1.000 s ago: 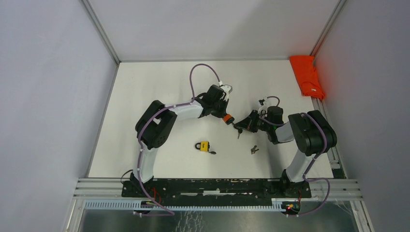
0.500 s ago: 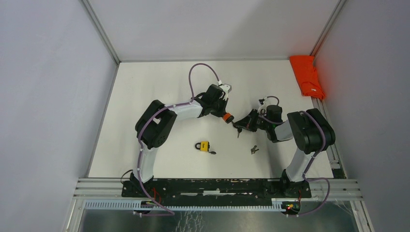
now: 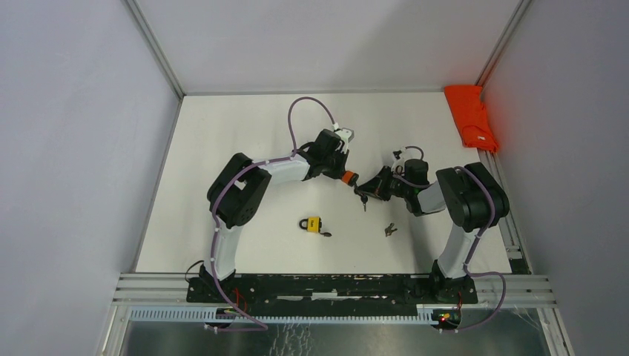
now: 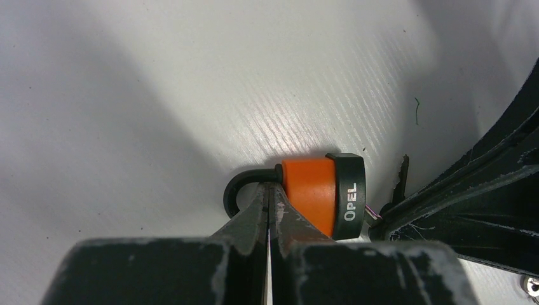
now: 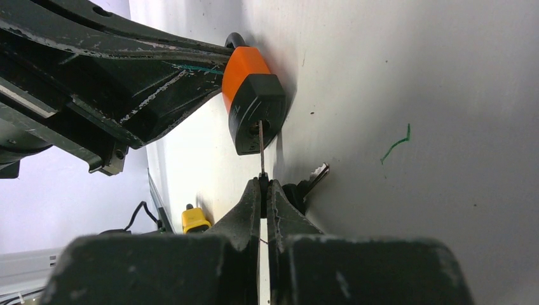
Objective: Unlock with the key
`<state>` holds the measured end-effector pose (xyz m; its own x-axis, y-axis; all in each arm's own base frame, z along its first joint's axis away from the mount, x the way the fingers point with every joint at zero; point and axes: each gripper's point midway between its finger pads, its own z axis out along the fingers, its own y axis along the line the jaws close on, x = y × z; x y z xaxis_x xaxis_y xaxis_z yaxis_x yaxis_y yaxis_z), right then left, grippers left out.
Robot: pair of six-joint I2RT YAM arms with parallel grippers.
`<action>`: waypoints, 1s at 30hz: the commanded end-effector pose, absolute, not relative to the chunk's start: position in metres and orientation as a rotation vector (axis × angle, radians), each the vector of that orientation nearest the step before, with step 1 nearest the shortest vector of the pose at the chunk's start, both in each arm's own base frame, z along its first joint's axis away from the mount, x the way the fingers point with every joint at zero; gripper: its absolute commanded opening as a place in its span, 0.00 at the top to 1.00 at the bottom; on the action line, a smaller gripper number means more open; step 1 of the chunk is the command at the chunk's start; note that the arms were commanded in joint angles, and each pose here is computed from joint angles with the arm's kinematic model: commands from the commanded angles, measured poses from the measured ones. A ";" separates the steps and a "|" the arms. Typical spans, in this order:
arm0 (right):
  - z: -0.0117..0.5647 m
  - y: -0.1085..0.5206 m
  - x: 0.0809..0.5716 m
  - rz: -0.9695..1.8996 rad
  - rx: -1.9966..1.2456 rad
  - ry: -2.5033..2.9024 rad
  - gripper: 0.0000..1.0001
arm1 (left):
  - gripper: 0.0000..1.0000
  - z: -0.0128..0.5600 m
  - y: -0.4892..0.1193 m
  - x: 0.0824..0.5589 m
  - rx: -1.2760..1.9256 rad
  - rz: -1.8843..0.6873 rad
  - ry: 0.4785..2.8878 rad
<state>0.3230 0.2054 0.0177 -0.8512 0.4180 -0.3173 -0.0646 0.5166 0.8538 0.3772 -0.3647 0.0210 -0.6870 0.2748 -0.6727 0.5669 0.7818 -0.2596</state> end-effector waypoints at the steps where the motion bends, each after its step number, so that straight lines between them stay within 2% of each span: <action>1: 0.019 0.205 0.337 1.243 0.300 2.237 1.00 | 0.98 -0.022 -0.363 0.326 0.782 -0.644 2.488; 16: 0.045 0.183 0.328 0.982 0.030 2.253 1.00 | 0.98 0.001 -0.352 0.337 0.769 -0.577 2.444; 30: 0.070 0.096 0.332 0.117 -0.228 2.399 1.00 | 0.98 0.034 -0.343 0.334 0.703 -0.579 2.390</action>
<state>0.3404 0.1324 0.0701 -0.7058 0.0324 -0.7077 -0.2412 0.9283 0.2830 0.3406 -0.3506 0.0214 -0.7070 0.3289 -0.6261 0.5870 0.7667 -0.2602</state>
